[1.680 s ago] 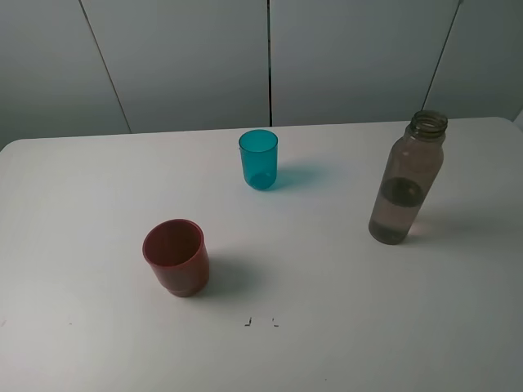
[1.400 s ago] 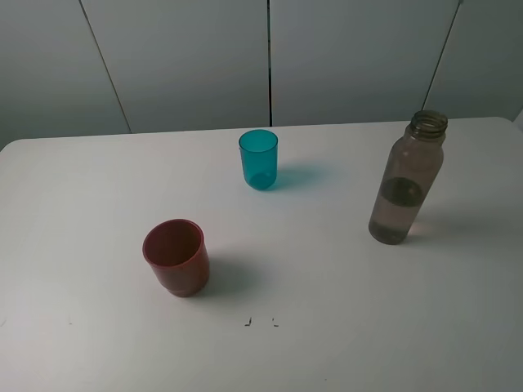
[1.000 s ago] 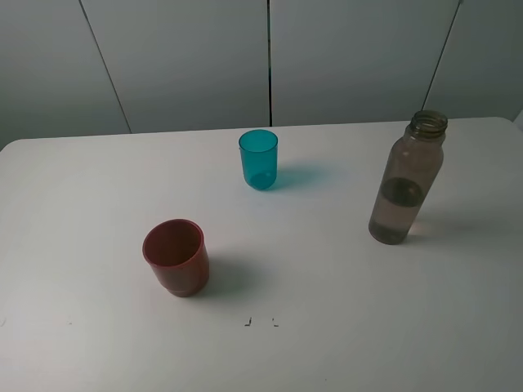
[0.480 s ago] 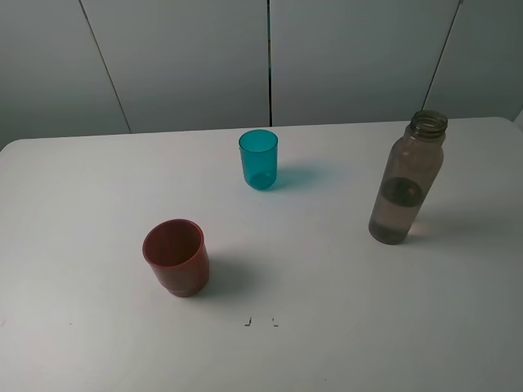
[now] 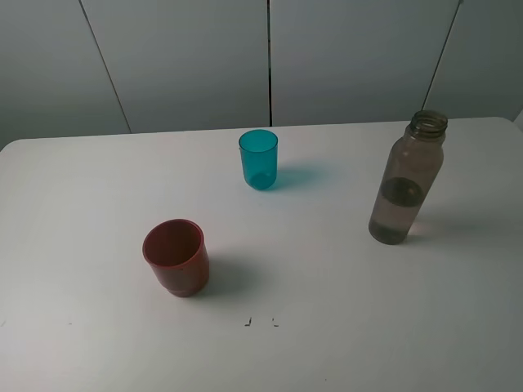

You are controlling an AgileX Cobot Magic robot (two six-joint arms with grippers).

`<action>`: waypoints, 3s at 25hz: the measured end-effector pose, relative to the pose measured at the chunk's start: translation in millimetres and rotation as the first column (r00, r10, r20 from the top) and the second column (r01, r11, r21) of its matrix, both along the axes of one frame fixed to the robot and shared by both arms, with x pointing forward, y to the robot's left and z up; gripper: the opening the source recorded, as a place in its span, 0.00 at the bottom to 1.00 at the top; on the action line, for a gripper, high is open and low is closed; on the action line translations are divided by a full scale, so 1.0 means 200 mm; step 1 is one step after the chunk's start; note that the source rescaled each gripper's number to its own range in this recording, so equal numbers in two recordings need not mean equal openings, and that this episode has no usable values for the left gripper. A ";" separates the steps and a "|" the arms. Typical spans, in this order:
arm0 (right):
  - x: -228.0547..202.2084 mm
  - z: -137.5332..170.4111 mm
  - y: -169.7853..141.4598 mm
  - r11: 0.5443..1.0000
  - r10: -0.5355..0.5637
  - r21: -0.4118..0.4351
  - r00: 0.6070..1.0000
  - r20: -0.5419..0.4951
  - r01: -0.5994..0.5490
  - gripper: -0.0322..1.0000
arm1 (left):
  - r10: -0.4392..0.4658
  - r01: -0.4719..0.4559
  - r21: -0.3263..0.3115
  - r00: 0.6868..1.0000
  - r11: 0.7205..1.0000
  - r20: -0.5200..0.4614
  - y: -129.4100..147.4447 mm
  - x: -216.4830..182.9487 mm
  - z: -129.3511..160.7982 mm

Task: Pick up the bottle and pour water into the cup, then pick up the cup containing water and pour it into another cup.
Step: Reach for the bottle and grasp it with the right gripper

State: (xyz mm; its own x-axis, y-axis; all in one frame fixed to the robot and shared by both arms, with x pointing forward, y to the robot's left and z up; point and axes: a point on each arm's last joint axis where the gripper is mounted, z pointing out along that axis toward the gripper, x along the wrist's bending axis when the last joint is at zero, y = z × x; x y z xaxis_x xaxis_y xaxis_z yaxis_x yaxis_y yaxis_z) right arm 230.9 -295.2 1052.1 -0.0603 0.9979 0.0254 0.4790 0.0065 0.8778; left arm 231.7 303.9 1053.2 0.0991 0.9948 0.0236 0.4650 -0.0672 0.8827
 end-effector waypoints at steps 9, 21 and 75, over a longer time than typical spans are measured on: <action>0.00 0.00 0.00 1.000 0.000 0.000 1.000 0.000 0.000 0.99 | 0.000 0.000 0.000 1.000 1.000 0.000 0.00 0.00 0.00; 0.00 0.00 0.02 0.999 0.029 0.043 1.000 0.004 -0.029 0.99 | 0.000 0.000 0.000 1.000 1.000 0.000 0.00 0.00 0.00; 0.89 -0.77 0.18 0.984 0.134 -0.073 0.951 -0.279 -0.160 0.99 | 0.000 0.000 0.000 1.000 1.000 0.000 0.00 0.00 0.00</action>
